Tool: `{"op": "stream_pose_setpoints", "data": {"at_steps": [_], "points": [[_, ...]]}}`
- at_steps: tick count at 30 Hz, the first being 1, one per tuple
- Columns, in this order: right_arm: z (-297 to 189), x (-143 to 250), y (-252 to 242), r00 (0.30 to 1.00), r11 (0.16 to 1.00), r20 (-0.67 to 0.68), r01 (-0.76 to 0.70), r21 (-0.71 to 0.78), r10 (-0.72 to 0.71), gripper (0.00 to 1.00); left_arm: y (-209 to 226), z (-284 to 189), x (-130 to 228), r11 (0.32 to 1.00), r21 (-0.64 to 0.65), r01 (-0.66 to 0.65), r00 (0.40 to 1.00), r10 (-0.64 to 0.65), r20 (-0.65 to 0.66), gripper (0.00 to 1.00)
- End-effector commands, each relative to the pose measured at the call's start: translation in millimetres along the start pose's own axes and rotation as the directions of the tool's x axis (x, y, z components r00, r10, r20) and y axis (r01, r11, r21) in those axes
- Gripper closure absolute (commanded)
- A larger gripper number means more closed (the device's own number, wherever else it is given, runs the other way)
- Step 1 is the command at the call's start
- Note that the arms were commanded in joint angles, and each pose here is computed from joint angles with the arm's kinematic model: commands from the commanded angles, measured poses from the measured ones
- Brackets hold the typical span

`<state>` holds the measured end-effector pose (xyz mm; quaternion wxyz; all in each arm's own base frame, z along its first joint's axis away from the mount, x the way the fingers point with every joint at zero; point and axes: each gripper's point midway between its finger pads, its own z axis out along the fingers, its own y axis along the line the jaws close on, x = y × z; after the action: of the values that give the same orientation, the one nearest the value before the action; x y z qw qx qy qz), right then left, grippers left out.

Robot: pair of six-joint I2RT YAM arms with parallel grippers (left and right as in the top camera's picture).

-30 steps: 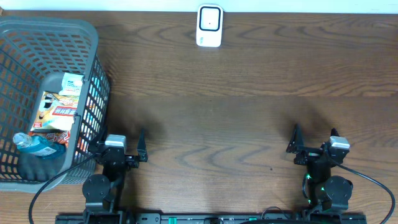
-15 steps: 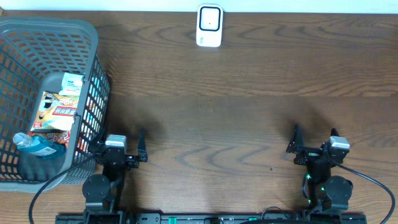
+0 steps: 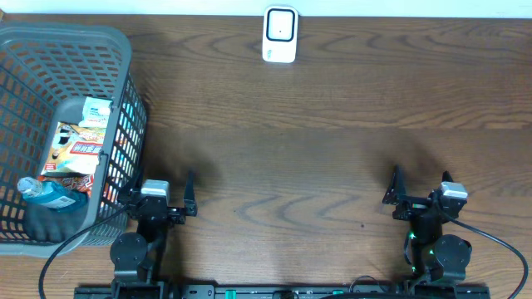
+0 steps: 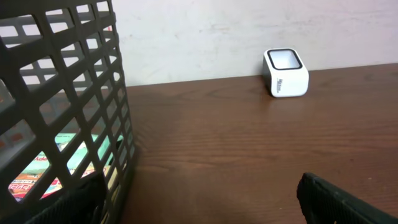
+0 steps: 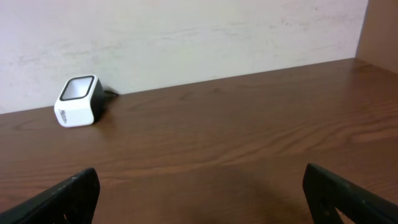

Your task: Scan the item barcode

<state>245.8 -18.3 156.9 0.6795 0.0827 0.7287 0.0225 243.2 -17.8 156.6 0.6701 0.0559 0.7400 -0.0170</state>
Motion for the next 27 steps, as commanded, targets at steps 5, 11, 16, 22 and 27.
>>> {"op": "stream_pose_setpoints", "data": {"at_steps": [5, 11, 16, 22, 27], "points": [[-0.2, 0.3, 0.1, 1.0, 1.0, 0.0, 0.014, -0.002, -0.014, 0.01, -6.2, -2.8, -14.8, 0.996, 0.039, 0.081, 0.997, -0.081, 0.016, 0.02], [-0.2, 0.3, 0.0, 1.0, 1.0, 0.0, 0.014, -0.002, -0.014, 0.01, -26.0, -12.0, -69.3, 0.983, 0.17, 0.072, 0.993, -0.087, 0.076, 0.02], [-0.2, 0.3, 0.0, 1.0, 1.0, 0.0, 0.014, -0.002, -0.014, 0.01, -35.8, -9.0, -109.7, 0.964, 0.246, 0.106, 0.991, -0.123, 0.056, 0.02], [-0.2, 0.3, 0.0, 1.0, 1.0, 0.0, 0.014, -0.002, -0.014, 0.01, -40.4, 13.3, -175.3, 0.928, 0.309, 0.209, 0.975, -0.221, 0.005, 0.02], [-0.2, 0.2, 0.0, 1.0, 1.0, 0.001, 0.014, -0.002, -0.014, 0.01, -32.0, 37.1, -236.9, 0.925, 0.29, 0.245, 0.968, -0.249, -0.024, 0.02]]}}
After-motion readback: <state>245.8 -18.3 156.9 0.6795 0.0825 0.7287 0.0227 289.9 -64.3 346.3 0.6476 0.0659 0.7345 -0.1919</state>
